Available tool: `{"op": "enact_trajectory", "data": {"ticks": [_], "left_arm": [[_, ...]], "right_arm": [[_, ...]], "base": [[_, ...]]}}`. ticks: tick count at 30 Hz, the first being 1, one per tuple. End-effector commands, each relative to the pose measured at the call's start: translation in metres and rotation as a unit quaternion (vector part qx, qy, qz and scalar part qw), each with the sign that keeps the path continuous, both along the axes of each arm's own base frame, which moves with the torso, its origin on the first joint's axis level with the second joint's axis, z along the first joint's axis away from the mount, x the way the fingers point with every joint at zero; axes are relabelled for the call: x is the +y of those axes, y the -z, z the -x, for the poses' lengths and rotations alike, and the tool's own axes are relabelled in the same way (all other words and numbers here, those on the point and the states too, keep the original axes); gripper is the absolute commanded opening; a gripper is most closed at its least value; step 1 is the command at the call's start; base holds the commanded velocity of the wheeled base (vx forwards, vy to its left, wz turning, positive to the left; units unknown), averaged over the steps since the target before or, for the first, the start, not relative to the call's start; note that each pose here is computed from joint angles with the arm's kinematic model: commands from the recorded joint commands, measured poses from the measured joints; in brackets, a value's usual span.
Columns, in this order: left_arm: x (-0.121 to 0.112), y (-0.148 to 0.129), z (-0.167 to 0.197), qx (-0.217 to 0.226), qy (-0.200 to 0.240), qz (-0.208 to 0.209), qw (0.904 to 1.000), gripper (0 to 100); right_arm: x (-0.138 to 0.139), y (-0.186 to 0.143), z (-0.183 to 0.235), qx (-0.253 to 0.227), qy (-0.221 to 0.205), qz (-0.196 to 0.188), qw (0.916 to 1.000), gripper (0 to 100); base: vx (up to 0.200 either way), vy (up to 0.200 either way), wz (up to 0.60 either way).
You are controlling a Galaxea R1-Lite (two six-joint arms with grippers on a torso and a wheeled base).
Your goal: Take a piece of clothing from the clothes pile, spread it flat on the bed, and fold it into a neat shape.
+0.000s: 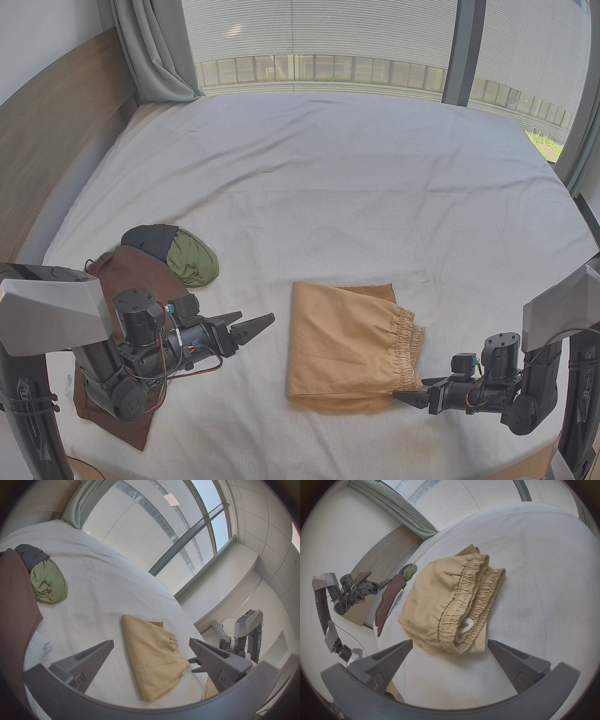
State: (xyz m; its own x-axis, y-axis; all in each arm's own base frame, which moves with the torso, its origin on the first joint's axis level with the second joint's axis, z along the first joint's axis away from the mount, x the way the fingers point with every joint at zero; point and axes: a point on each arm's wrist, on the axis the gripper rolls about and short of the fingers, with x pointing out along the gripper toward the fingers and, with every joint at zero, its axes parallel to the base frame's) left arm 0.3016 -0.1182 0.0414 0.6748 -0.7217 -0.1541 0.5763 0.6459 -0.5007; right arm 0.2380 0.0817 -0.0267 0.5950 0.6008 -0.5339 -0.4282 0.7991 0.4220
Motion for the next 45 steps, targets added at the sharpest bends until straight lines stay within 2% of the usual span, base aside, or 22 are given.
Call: {"op": "enact_trajectory", "data": {"ticks": [1,13,29,30,45], "left_arm": [[0.0,0.0,0.0,0.001,0.0,0.0,1.0,100],[-0.001,0.001,0.0,0.001,0.002,0.0,1.0,100],[-0.001,0.001,0.0,0.001,0.002,0.0,1.0,100],[-0.001,0.001,0.0,0.001,0.002,0.0,1.0,100],[-0.001,0.0,0.0,0.001,0.002,0.0,1.0,100]], "right_arm": [[0.003,0.011,-0.008,0.009,0.003,-0.002,1.0,100],[0.014,0.022,-0.032,0.02,0.032,-0.051,0.998,100],[0.018,0.022,-0.038,0.02,0.037,-0.066,0.997,100],[0.018,0.022,-0.038,0.021,0.038,-0.066,0.9969,0],[0.025,0.008,-0.036,0.002,0.023,-0.073,0.9971,0]], "base": [[0.0,0.0,0.0],[0.0,0.0,0.0],[0.0,0.0,0.0],[0.0,0.0,0.0],[0.0,0.0,0.0]]}}
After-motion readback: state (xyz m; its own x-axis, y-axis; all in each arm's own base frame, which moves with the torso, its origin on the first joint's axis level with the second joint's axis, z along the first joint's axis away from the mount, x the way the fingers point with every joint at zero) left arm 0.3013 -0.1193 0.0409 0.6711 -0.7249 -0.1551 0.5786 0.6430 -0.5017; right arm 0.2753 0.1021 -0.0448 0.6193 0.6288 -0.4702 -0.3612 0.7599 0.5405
